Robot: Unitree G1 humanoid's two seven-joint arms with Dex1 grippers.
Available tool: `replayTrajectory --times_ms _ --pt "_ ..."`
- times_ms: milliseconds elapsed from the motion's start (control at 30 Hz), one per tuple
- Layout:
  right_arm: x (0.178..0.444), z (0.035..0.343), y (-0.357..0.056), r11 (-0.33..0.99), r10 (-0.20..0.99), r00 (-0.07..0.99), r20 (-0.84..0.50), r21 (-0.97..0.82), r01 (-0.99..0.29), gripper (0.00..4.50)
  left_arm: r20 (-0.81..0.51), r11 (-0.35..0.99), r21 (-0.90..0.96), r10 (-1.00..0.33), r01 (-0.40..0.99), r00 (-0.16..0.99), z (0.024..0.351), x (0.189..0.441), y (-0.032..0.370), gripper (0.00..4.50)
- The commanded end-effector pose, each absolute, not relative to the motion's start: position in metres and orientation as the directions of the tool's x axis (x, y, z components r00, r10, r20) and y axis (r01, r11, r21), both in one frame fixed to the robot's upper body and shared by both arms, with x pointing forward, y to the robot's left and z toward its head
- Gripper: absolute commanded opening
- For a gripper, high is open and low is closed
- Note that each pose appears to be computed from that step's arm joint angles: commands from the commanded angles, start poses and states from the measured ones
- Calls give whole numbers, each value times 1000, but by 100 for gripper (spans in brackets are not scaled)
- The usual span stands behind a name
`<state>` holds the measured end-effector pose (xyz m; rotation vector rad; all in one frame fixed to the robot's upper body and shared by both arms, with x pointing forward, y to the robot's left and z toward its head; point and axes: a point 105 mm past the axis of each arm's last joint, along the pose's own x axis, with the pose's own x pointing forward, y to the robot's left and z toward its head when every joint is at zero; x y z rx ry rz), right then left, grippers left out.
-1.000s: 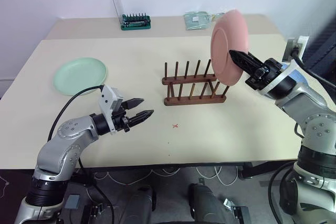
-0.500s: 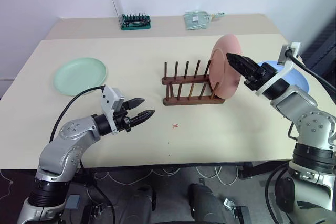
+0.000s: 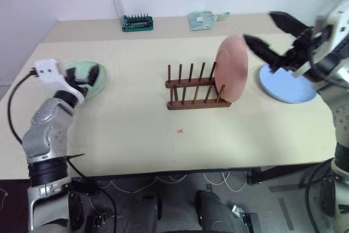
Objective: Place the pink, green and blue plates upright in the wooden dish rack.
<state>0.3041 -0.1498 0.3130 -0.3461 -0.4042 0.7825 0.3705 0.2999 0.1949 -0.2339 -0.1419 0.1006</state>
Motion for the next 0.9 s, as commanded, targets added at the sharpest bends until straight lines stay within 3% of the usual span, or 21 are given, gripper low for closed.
replayTrajectory --times_ms 33,67,167,367,500,567,767,867,900 --pt "296 303 -116 535 816 562 139 -552 -640 419 87 874 -319 411 -366 907 194 361 351 446" --pt "295 288 -101 476 844 529 86 -574 -666 419 12 823 -314 502 -474 865 183 358 367 446" --pt "294 267 -79 406 876 482 31 -588 -699 419 -99 770 -330 547 -546 831 167 358 378 446" --pt "293 255 -66 369 899 438 17 -571 -734 419 -210 797 -300 481 -524 851 151 369 375 446" --pt "294 250 -66 382 895 446 21 -554 -740 419 -289 839 -306 369 -451 883 138 384 364 446" --pt "293 249 -67 385 892 451 19 -554 -738 419 -308 830 -298 383 -471 871 134 386 367 446" --pt "294 247 -69 402 880 474 17 -557 -727 419 -298 805 -321 414 -499 860 134 387 371 161" --pt "302 239 -72 414 851 524 -15 -594 -690 419 -203 834 -314 408 -454 890 154 392 364 9" --pt "305 238 -73 420 837 547 -21 -615 -667 419 -117 869 -285 388 -405 914 172 395 356 3"
